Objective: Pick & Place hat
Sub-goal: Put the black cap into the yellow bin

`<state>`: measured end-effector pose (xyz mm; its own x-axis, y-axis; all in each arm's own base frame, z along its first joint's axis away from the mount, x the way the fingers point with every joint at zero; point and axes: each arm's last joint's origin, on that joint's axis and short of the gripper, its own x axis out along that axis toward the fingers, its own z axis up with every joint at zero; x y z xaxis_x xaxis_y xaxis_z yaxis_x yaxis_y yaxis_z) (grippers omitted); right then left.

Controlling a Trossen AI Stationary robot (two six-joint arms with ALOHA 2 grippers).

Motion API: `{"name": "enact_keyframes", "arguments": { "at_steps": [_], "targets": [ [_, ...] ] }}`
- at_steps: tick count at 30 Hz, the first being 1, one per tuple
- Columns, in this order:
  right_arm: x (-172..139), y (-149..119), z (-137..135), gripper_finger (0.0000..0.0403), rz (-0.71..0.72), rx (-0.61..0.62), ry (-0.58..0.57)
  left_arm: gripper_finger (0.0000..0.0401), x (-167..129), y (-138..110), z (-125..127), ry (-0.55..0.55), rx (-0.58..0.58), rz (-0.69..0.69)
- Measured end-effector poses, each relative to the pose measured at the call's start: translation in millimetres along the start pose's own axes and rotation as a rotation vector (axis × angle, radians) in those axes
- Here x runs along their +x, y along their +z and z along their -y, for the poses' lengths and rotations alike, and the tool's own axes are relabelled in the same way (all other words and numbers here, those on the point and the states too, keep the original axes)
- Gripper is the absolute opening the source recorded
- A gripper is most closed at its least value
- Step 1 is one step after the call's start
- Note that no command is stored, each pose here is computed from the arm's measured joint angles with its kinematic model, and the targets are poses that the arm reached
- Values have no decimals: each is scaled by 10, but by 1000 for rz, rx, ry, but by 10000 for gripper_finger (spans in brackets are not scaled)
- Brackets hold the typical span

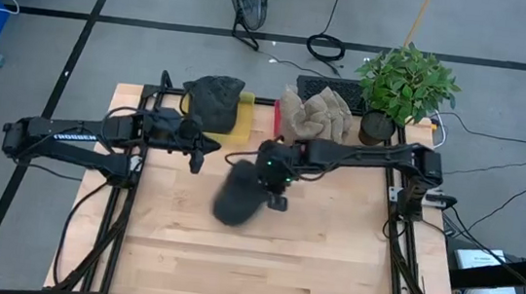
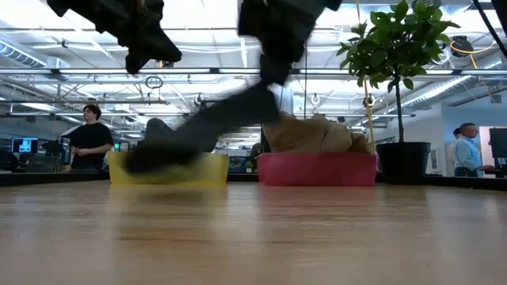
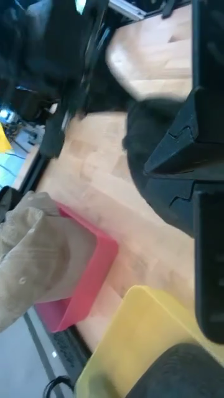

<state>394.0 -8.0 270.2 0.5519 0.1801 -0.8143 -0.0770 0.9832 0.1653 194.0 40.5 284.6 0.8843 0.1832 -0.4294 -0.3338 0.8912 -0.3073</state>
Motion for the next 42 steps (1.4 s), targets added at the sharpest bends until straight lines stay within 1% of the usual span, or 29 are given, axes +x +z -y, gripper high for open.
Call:
{"name": "enact_keyframes", "arguments": {
  "at_steps": [4,6,8,13,16,18,20,23,27,30,33,36,40,42],
  "targets": [
    [140,-306,66,1,-260,13,10,26,-1,-45,32,-9,2,-38],
    [204,-434,83,1,-332,15,13,26,-2,-62,41,-10,8,-52],
    [243,-520,86,5,-370,17,7,26,-2,-64,52,-16,12,-52],
    [287,-581,49,23,-404,-39,-116,26,16,-47,62,-22,34,-33],
    [289,-553,3,15,-380,-101,-162,26,76,-49,62,-19,47,-37],
    [298,-531,-22,6,-357,-125,-164,26,141,-53,70,-38,49,-46],
    [307,-505,-26,5,-329,-130,-158,28,224,-90,68,-63,52,-91],
    [314,-482,-24,10,-303,-131,-161,44,364,-159,58,-73,49,-158],
    [263,-455,-33,5,-278,-177,-159,93,530,-232,49,-100,36,-221],
    [154,-384,-52,5,-207,-215,-183,144,632,-277,40,-103,34,-248],
    [24,-319,-94,6,-145,-289,-256,202,723,-290,21,-101,46,-242],
    [-99,-272,-149,6,-102,-372,-325,260,791,-258,-8,-104,48,-202],
    [-182,-246,-204,5,-68,-402,-341,333,811,-194,-57,-100,45,-148],
    [-181,-234,-211,5,-54,-399,-344,361,810,-177,-73,-98,68,-134]
  ]
}}
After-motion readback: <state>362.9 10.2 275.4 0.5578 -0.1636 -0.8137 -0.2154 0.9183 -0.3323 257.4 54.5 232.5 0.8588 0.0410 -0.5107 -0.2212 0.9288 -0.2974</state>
